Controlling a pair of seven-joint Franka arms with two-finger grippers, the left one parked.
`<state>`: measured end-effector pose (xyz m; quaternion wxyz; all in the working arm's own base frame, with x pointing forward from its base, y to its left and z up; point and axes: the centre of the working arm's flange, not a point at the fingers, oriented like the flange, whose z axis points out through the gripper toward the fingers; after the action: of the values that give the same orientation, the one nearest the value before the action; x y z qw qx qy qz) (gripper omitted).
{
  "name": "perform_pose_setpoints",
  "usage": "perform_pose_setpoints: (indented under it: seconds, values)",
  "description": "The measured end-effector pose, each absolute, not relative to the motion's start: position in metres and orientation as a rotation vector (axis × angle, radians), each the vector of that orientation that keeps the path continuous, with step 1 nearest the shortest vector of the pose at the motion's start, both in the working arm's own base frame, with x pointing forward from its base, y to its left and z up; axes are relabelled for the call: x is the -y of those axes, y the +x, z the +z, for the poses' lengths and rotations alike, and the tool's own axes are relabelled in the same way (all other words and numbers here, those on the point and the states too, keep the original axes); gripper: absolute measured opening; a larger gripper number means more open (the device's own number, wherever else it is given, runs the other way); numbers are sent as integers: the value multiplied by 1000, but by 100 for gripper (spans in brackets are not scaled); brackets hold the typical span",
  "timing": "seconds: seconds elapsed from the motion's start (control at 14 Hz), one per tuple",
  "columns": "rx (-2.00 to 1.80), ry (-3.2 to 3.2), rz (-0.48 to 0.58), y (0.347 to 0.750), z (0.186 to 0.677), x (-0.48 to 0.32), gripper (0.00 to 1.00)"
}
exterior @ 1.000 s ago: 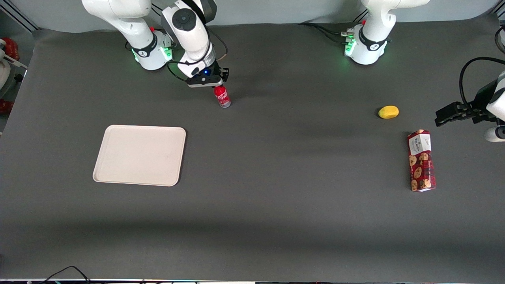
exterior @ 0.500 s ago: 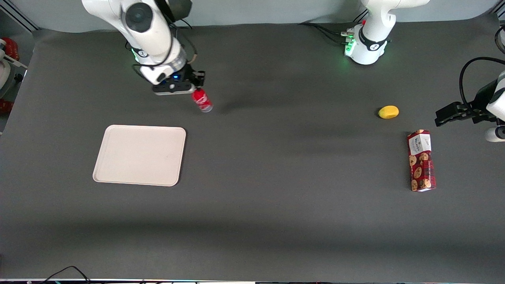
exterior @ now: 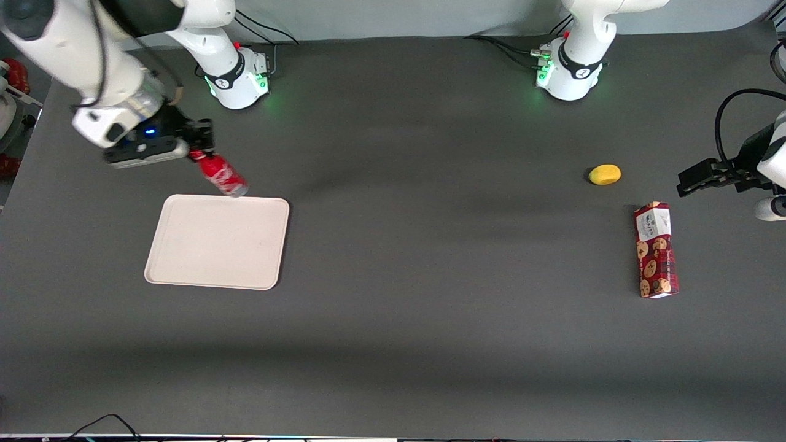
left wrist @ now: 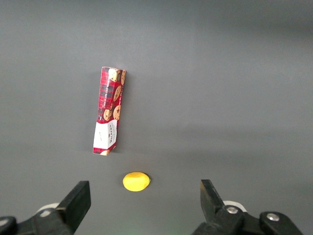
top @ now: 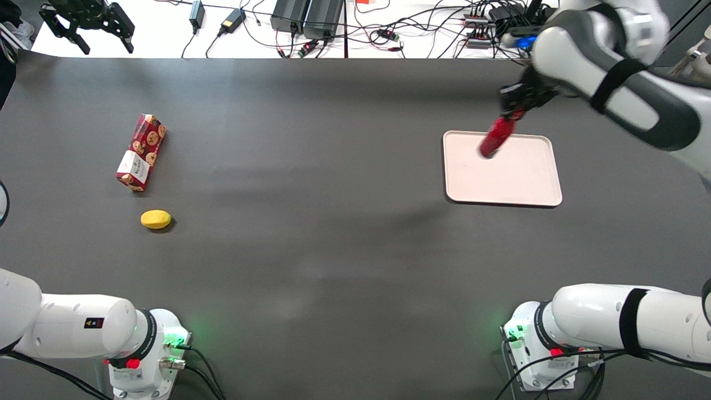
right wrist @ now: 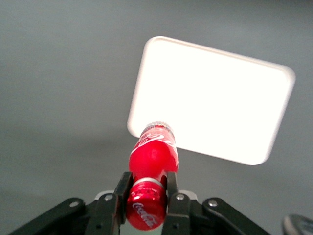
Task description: Place coke bottle on tray
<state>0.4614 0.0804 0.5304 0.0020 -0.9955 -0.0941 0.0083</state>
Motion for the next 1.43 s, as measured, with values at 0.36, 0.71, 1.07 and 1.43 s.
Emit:
perform_pose_setpoints:
  seconds: [0.36,0.71,1.07,1.43]
  values:
    - [484,-3140,86,482,502,42,33]
    - [577,-3129,18,492,428,109,33]
    - [626,-3134,-1,504,378,136,33]
    - [636,-3137,2,504,342,134,33]
